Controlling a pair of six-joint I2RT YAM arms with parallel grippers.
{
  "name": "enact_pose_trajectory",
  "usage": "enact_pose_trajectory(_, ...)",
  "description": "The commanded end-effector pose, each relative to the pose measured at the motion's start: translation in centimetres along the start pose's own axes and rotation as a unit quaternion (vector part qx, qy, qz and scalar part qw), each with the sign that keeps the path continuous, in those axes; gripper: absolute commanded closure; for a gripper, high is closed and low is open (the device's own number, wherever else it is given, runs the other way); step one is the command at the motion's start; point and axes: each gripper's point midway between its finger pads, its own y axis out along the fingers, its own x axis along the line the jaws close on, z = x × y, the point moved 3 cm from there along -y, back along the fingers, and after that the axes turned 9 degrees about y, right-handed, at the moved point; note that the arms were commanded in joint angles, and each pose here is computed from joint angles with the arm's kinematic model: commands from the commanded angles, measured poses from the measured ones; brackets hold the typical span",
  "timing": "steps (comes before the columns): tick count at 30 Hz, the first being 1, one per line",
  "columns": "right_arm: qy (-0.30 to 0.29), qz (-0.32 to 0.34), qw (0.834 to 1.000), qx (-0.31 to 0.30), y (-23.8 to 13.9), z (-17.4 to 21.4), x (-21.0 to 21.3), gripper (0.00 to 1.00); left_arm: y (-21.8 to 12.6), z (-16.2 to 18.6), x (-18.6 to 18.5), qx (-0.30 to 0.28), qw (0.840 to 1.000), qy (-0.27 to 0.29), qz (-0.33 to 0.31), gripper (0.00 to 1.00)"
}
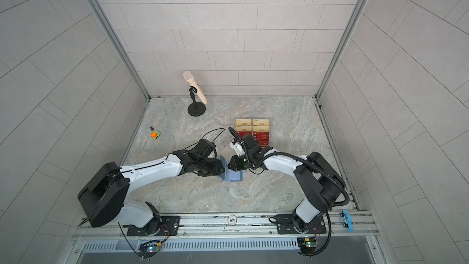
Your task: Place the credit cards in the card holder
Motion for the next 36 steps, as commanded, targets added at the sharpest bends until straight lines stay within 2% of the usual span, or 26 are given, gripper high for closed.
enact_pose_trajectory(1, -0.009, 0.005, 1.000, -0.003, 0.6, -0.2, 0.0, 0.83, -1.6, 0.2, 1.8, -0.001, 0.997, 0.022, -0.073, 0.50)
enact_pose_trajectory(5, -0.009, 0.022, 1.000, 0.000, 0.7, 0.2, -0.8, 0.84, -3.1, 0.5, 3.1, -0.019, 0.993, 0.022, -0.116, 0.65)
enact_pose_trajectory(8, -0.021, 0.022, 1.000, 0.005, 0.8, 0.5, -0.1, 0.85, -4.2, 0.2, 2.6, -0.028, 0.992, 0.032, -0.116, 0.69)
enact_pose_trajectory(10, -0.025, 0.021, 0.999, 0.008, 1.3, 0.5, 0.3, 0.84, -4.1, -0.1, 2.2, -0.016, 0.992, 0.043, -0.115, 0.73)
enact_pose_trajectory(14, -0.027, 0.020, 0.999, 0.015, 2.1, 0.2, 0.4, 0.85, -3.2, -0.4, 2.2, 0.000, 0.991, 0.051, -0.122, 0.91)
enact_pose_trajectory(17, -0.032, 0.013, 0.999, 0.010, 2.2, -0.6, 1.1, 0.85, -4.6, -1.4, 1.7, -0.032, 0.990, 0.054, -0.124, 0.93)
enact_pose_trajectory(19, -0.039, 0.008, 0.999, 0.008, 2.3, -1.1, 1.7, 0.85, -6.6, -2.5, 0.7, -0.078, 0.990, 0.052, -0.106, 0.92)
enact_pose_trajectory(23, -0.048, 0.003, 0.999, 0.015, 3.4, -1.7, 2.5, 0.85, -8.8, -3.7, -0.8, -0.123, 0.989, 0.051, -0.057, 0.88)
enact_pose_trajectory(28, -0.035, -0.018, 0.999, 0.035, 5.2, -1.7, 2.5, 0.84, -6.5, -3.5, -2.3, -0.104, 0.993, 0.045, 0.022, 0.87)
enact_pose_trajectory(32, -0.003, -0.038, 0.999, 0.035, 5.1, -2.4, 1.9, 0.84, -4.7, -3.9, -2.1, -0.102, 0.994, 0.036, 0.030, 0.88)
enact_pose_trajectory(36, -0.012, -0.040, 0.999, 0.017, 2.5, -3.1, 2.4, 0.83, -1.8, -3.6, -1.2, -0.079, 0.996, 0.027, 0.032, 0.89)
